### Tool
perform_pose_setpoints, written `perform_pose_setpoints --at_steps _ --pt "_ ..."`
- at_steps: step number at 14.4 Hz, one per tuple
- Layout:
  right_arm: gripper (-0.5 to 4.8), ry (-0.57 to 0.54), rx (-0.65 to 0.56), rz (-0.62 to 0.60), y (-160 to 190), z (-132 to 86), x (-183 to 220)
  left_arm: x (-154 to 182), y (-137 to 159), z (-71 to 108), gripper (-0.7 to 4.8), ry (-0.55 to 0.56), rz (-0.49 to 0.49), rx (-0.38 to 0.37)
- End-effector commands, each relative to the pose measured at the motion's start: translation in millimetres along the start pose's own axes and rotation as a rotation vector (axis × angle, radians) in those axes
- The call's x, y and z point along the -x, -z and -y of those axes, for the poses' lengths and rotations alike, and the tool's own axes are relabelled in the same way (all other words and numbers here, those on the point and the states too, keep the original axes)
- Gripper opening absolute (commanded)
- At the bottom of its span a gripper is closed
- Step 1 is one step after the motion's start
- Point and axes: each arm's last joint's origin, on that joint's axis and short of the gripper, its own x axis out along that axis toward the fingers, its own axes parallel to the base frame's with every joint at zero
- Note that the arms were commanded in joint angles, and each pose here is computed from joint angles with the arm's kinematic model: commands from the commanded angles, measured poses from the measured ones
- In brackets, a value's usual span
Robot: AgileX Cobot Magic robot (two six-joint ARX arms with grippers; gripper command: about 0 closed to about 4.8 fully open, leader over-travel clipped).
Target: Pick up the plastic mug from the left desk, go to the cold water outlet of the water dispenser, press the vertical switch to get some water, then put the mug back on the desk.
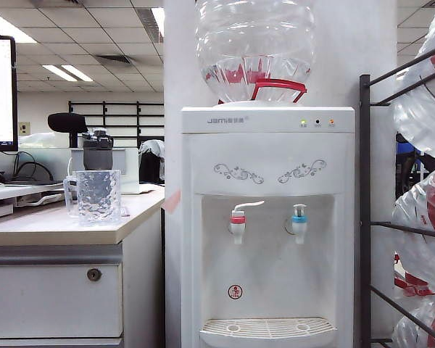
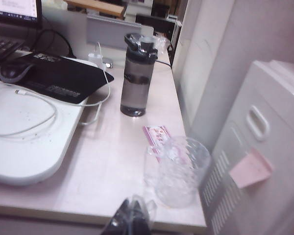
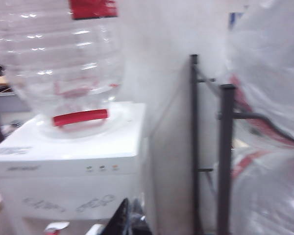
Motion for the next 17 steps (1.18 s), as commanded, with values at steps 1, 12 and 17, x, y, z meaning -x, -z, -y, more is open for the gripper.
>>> perform_pose_setpoints --at_steps 1,12,17 --pt "-0.05 -0.013 -0.004 0.033 -6.1 -1.2 -1.6 -28.5 11.3 -3.8 -0.03 0.007 0.010 -0.002" --pt "-0.05 -0.033 -0.004 -0.013 -1.6 -1.3 -1.9 -158.9 89.8 8.6 4.62 -0.027 -0.115 -0.039" --pt "-0.05 -0.031 -0.004 -0.030 0.0 -1.1 -2.0 -196.1 118.5 4.6 4.62 -0.062 -0.140 -0.037"
